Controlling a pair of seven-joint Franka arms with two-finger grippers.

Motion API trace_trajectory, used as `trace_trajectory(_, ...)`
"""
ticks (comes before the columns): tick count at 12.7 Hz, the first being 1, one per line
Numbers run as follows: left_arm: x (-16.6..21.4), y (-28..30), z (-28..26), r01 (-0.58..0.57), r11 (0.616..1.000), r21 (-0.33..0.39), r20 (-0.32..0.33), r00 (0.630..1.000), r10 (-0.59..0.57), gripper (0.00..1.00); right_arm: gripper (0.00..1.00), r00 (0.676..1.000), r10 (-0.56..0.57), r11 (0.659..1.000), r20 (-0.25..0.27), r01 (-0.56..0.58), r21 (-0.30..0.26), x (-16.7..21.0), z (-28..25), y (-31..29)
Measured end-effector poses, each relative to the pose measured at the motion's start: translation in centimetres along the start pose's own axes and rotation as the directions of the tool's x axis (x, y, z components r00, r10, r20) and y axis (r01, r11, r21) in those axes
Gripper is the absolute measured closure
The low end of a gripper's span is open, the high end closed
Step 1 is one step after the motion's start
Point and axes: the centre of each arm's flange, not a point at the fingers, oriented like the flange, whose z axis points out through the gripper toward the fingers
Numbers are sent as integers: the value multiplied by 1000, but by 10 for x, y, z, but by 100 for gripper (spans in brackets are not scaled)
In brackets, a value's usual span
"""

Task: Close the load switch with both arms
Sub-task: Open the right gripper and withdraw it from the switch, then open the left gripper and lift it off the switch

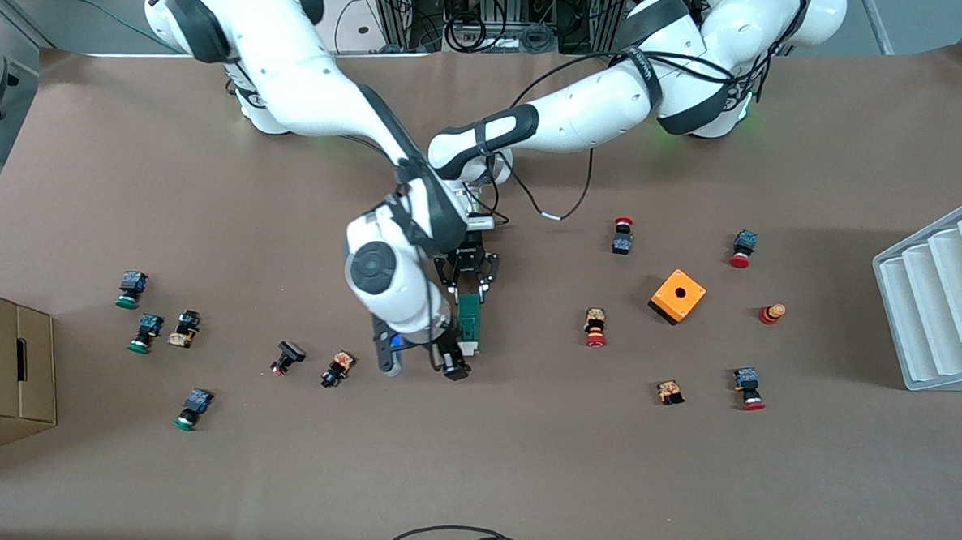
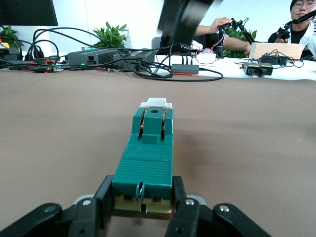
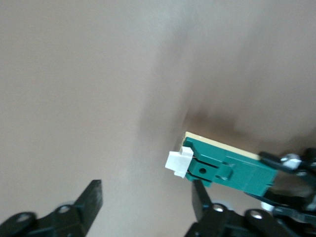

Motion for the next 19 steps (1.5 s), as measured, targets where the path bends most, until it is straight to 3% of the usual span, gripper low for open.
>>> trace_trajectory(1, 0, 0, 0, 0, 1000, 0, 0, 1000, 0, 47, 2, 999, -47, 999, 12, 47, -4, 8, -27, -4)
trace_trajectory(5, 0, 0, 1, 1, 1000, 1, 0, 1000, -1, 42, 0, 970, -233, 970, 67, 237, -59, 55, -120, -5)
trace_trajectory(9, 3, 0, 4, 4, 1000, 5, -2, 1000, -4, 1, 0, 900, -418, 901, 123, 428, -67, 116, -195, 10)
trace_trajectory(10, 4, 1, 4, 7, 1000, 4, -2, 1000, -7, 0, 0, 878, -459, 880, 133, 470, -65, 124, -209, 17)
trace_trajectory(13, 13, 6, 4, 18, 1000, -5, 4, 1000, -18, 0, 0, 785, -601, 784, 153, 616, -81, 148, -255, 43)
trace_trajectory(19, 79, 25, -7, -7, 1000, 24, 87, 996, 5, 0, 0, 519, -847, 510, 116, 854, -99, 233, -358, 92)
